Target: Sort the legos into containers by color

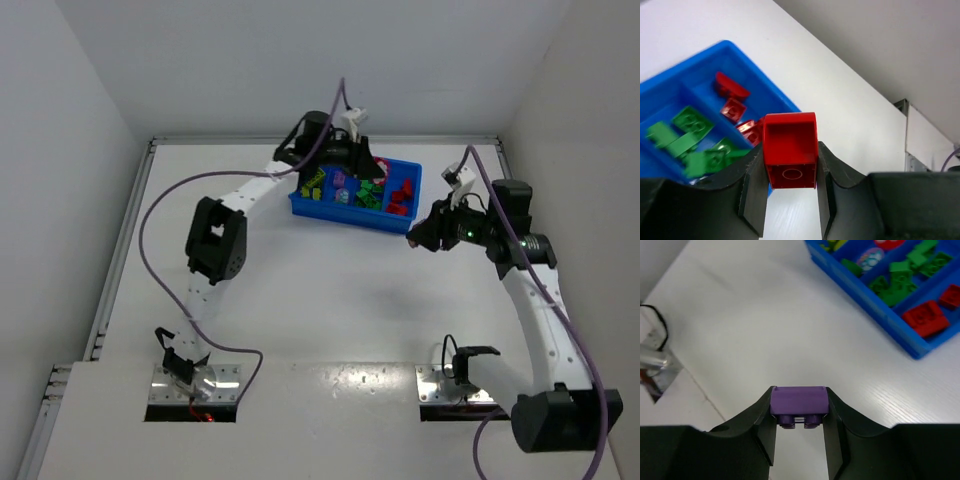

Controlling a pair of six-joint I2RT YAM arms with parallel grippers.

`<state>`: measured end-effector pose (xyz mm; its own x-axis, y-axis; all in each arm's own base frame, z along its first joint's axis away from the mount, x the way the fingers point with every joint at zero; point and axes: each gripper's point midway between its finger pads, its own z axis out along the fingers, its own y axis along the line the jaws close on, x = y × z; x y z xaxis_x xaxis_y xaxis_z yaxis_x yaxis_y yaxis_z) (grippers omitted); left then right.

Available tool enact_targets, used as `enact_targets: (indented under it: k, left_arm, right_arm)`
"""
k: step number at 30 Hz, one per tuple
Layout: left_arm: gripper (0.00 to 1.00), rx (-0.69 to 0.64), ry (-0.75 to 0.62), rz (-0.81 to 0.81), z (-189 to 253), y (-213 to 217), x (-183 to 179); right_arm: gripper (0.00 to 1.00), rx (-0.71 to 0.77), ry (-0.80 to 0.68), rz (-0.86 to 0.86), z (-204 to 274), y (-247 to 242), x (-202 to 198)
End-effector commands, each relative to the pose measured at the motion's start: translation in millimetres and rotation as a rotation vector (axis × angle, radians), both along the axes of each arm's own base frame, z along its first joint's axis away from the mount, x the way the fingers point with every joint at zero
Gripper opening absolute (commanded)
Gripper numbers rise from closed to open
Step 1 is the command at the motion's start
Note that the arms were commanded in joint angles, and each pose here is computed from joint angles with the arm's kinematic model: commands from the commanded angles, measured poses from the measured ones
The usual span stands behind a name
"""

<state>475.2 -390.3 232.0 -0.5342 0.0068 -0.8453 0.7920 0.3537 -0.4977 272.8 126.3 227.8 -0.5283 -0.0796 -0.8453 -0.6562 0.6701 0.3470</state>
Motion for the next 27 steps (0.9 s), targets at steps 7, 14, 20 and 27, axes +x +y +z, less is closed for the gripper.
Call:
enact_targets:
  k: [7, 14, 20, 27]
  left_arm:
    - [0.17, 0.065, -0.021, 0.033, -53.9, -73.2, 17.3]
    - [0.59, 0.098, 0.015, 0.068, -102.7, -87.2, 26.5]
    - [0.94, 0.039, -0.052, 0.053, -83.6, -106.6, 29.4]
    - [1.00, -0.029, -0.139, 0.100, -8.6, -100.4, 30.7]
  right_arm:
    - [0.00, -0.172, -0.034, -0.251, -4.2, -54.3, -14.5]
    - [0.00, -0.172, -0.071, -0.263, 11.4, -60.4, -15.0]
    - [0.00, -0.159, -0.064, -0.255, 10.1, -59.9, -11.7]
    - [0.00, -0.120, -0.113, -0.257, 15.4, -57.6, 7.4]
